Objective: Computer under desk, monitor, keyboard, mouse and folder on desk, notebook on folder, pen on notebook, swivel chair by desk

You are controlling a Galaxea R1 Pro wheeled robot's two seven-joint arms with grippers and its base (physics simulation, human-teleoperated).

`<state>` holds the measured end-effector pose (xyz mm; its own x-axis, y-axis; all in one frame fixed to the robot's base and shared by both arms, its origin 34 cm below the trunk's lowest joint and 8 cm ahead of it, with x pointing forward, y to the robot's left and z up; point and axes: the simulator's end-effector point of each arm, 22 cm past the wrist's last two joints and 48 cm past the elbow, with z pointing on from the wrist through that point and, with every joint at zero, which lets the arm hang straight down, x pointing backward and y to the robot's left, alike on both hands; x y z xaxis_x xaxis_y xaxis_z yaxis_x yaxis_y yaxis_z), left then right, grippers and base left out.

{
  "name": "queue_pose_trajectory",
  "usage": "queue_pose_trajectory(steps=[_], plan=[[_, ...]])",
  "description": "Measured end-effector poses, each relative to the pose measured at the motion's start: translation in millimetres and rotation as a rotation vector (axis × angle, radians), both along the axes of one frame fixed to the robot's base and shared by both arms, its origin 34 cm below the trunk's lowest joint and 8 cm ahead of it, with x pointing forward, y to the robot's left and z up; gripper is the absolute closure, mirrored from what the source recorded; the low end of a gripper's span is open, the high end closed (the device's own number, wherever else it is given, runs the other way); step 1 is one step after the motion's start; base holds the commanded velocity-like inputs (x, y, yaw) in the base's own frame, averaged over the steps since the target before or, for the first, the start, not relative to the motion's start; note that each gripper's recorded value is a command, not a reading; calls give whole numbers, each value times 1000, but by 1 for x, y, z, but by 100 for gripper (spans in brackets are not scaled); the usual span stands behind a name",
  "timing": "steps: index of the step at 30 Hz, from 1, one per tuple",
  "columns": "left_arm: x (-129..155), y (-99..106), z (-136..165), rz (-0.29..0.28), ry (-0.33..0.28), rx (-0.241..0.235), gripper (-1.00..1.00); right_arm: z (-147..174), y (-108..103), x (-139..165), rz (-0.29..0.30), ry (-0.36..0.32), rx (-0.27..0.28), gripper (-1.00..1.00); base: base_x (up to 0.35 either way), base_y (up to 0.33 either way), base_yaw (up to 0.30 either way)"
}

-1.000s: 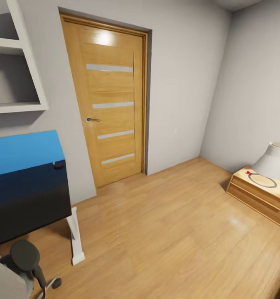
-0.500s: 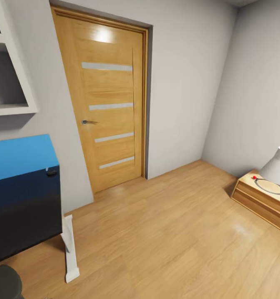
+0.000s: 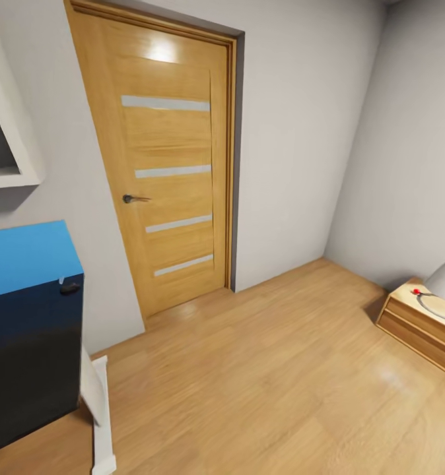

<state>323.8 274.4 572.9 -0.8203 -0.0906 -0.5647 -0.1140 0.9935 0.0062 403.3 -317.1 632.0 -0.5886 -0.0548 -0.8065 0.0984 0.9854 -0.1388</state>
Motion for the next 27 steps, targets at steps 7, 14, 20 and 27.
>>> queue_pose_trajectory(steps=[7, 14, 20, 27], plan=[[0, 0, 0, 1, 0, 0, -100, 0, 0, 0, 0, 0, 0, -100, 323, -5, 0], [0, -1, 0, 0, -2, -1, -100, 0, 0, 0, 0, 0, 0, -100, 304, -153, 0], [0, 0, 0, 0, -2, 0, -100, 0, 0, 0, 0, 0, 0, -100, 293, -203, 1], [0, 0, 0, -1, -2, 1, -100, 0, 0, 0, 0, 0, 0, -100, 292, -207, 71]])
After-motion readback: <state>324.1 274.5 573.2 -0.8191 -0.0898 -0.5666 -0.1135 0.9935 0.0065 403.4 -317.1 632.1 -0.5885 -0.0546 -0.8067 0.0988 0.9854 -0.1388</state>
